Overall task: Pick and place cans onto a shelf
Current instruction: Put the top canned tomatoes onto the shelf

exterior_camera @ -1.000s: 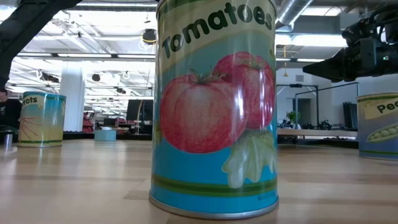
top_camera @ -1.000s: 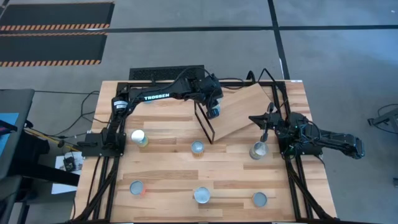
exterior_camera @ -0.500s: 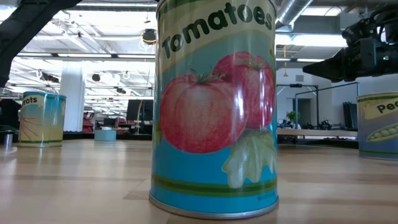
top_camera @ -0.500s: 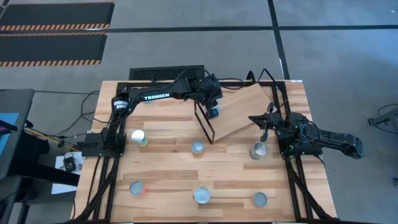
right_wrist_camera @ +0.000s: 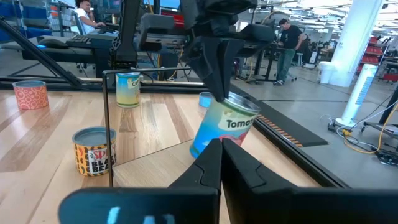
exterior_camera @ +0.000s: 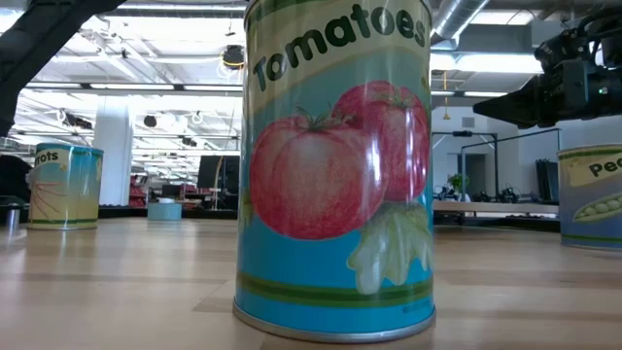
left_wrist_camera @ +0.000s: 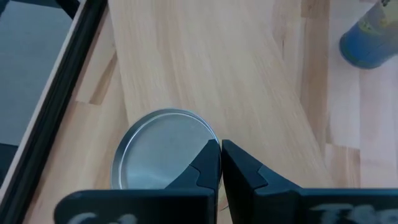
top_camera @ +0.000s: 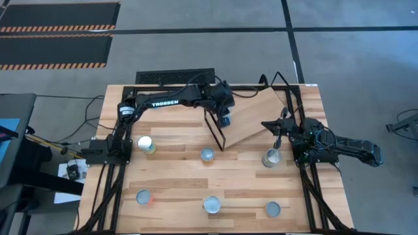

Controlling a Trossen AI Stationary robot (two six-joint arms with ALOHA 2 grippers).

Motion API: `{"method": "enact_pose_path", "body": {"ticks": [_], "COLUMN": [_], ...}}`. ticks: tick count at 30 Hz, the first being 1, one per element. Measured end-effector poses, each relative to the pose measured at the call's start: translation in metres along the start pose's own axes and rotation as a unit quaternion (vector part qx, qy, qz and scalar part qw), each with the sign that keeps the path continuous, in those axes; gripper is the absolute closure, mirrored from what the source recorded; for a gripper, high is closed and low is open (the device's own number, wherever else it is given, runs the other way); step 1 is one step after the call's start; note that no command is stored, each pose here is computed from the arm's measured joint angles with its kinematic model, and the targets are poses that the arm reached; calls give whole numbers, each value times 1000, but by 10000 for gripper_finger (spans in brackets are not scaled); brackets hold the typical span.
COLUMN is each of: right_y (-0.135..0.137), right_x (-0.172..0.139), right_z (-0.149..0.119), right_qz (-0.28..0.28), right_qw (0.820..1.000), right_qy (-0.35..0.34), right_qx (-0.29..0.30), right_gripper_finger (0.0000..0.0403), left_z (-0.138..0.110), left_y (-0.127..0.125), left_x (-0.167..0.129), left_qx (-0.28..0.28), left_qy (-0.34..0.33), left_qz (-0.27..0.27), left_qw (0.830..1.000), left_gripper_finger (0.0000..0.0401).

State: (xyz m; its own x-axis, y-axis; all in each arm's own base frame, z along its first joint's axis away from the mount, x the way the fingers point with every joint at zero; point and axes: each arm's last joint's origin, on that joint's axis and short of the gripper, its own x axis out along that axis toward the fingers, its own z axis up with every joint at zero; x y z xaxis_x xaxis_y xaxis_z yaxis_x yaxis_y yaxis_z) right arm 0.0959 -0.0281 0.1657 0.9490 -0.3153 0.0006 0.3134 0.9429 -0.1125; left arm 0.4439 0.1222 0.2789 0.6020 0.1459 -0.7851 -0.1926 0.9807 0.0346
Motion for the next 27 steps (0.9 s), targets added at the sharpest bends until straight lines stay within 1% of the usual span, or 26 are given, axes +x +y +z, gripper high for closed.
{"method": "enact_pose_path", "body": {"ticks": [9,27], "right_y": [0,0], "right_x": [0,0], "right_z": [0,0], "right_qz": [0,0], "right_qw": [1000,1000], "right_qy": [0,0], "right_qx": [0,0], "right_gripper_finger": [375,374], "left_z": [-1,-3], "left_y": [-1,-2], "left_x": [0,0], "left_qx": [-2,-6], "left_qy": [4,14], "left_qz": [-2,-7], "left_qw": [1000,1000], "left_gripper_finger": [388,385]}}
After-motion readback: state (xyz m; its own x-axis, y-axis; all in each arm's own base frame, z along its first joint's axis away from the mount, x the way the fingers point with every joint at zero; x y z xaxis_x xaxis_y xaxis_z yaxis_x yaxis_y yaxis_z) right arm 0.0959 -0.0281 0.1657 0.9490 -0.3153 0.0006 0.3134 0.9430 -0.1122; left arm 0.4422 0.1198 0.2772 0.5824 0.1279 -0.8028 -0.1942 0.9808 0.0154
